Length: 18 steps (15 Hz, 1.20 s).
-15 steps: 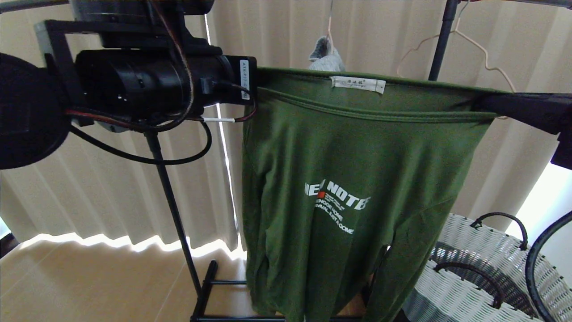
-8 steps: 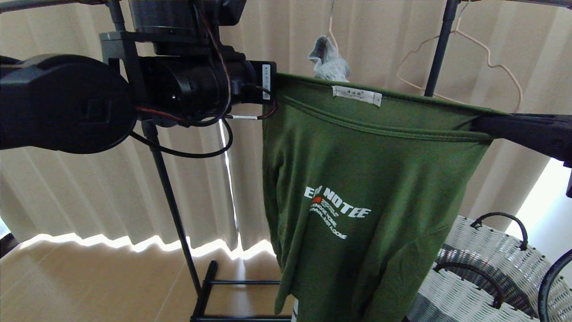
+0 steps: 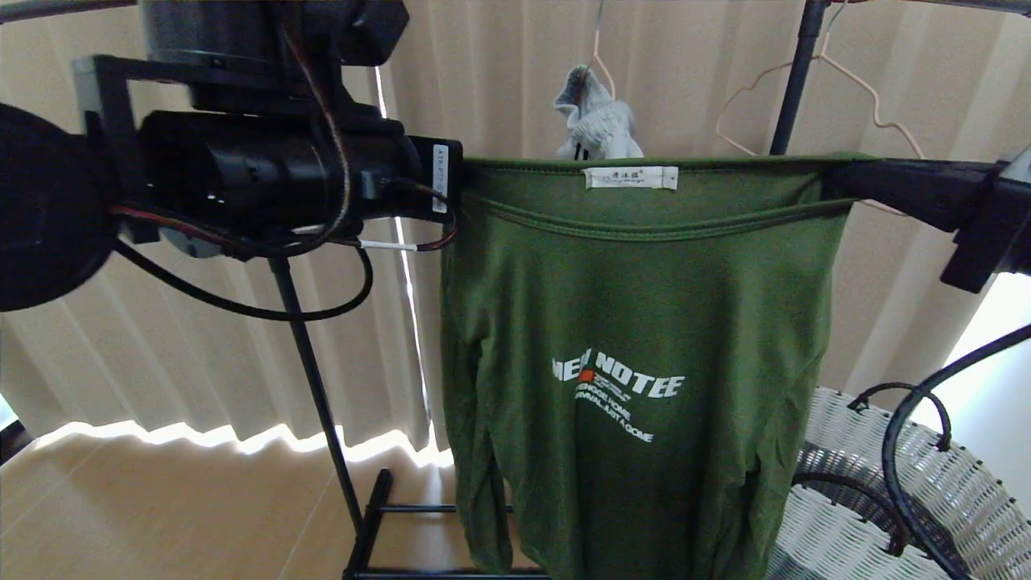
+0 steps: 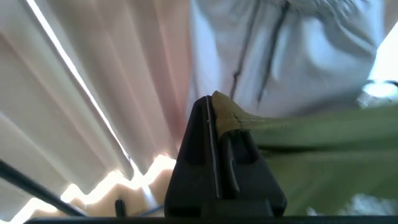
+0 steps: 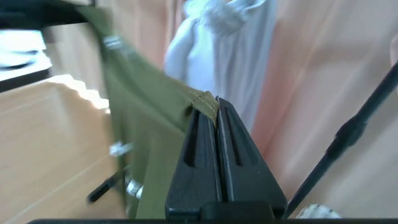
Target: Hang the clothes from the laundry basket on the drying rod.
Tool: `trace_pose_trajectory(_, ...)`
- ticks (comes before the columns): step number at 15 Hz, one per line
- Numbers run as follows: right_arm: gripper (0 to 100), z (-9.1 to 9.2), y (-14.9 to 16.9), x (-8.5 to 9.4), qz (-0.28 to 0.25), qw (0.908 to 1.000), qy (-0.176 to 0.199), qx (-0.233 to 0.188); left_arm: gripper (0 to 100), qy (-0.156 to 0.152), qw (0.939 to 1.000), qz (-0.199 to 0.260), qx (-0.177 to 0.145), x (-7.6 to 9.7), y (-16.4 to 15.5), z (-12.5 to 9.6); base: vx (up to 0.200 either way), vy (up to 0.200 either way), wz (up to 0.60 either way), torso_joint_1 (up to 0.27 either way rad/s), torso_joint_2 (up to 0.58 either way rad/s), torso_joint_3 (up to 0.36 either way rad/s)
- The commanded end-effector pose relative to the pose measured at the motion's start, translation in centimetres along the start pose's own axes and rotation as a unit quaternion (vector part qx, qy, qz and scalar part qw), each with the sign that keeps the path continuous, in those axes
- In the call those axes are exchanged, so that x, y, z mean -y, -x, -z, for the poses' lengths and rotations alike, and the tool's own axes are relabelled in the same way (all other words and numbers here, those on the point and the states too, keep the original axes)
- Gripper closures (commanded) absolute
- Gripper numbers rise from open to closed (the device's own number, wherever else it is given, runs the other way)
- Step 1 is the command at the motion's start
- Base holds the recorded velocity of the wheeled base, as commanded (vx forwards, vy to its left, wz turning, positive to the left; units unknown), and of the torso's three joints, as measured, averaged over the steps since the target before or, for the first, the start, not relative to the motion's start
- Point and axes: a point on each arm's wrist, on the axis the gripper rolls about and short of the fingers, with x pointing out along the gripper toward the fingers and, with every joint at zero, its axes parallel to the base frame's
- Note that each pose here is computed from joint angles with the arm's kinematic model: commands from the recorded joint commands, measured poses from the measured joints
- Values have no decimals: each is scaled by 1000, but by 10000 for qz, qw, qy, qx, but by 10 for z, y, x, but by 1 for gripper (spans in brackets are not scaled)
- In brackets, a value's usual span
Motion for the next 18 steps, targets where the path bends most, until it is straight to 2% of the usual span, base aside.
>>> trace_pose_trajectory(1,100,7,-33,11,175,9998,-16,-67,100,39,9997,177,176,-8,38,-11,0,0,0,0,0,0)
trace_pose_trajectory(3,100,4,-44,13,187,9998,-12,47,100,11,9993,346,104,-11,51,-10,0,0,0,0,0,0)
trace_pose_trajectory(5,100,-1,-60,15,154,9997,-4,186,100,-52,9973,727,101,-9,72,-8,0,0,0,0,0,0)
trace_pose_trajectory(10,100,-7,-92,19,150,9983,-140,539,100,-258,9906,1335,157,4,103,1,0,0,0,0,0,0)
trace_pose_trajectory(13,100,-8,-97,20,148,9982,-168,562,100,-352,9868,1565,203,12,110,1,0,0,0,0,0,0)
trace_pose_trajectory(18,100,-10,-95,20,187,9980,-168,585,100,-365,9868,1565,174,14,108,2,0,0,0,0,0,0)
